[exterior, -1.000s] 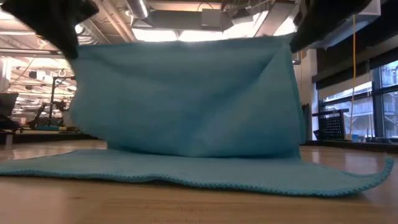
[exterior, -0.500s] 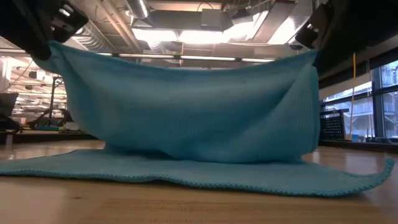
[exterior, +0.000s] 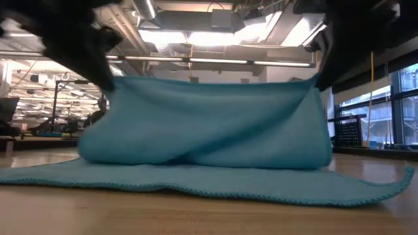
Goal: Roll microfiber towels into tight, uniform cylinder then place into a basket
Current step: Roll the blue microfiber cloth
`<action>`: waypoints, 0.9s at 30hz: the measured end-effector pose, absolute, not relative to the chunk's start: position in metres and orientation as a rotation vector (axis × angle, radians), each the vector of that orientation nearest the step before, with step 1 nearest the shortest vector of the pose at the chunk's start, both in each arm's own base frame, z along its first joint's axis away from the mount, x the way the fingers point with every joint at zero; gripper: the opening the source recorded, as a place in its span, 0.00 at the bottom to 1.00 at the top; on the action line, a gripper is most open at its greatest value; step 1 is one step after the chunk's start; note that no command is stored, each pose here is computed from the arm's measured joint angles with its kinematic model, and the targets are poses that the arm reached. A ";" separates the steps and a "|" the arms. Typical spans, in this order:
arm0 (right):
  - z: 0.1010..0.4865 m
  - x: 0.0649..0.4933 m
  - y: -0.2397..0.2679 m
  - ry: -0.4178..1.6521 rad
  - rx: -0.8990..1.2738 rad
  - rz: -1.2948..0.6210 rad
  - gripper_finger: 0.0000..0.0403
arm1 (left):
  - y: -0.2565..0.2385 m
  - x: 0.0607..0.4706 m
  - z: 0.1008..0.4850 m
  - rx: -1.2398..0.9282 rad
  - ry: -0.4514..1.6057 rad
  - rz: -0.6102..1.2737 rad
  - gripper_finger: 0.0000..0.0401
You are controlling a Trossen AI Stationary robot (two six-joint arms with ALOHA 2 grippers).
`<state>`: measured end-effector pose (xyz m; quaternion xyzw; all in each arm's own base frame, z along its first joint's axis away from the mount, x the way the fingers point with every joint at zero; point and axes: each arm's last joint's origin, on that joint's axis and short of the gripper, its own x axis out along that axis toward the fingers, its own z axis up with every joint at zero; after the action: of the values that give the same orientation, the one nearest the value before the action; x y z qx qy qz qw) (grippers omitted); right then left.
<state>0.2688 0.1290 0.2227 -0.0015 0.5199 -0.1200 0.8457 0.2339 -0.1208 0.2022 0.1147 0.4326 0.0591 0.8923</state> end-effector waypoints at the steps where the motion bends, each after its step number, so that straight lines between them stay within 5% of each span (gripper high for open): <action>1: 0.226 0.268 0.123 1.100 -0.007 -0.262 0.03 | -0.114 0.236 0.203 0.248 0.905 0.129 0.00; 14: 0.267 0.263 0.068 1.003 0.000 -0.302 0.03 | -0.040 0.218 0.246 0.248 0.920 0.240 0.00; 27: 0.263 0.269 0.110 0.905 0.039 -0.175 0.03 | -0.082 0.198 0.248 0.220 0.876 0.097 0.00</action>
<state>0.2689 0.1099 0.2632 0.0186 0.4365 -0.0846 0.8955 0.1982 -0.0815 0.2477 0.1061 0.4233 0.0467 0.8986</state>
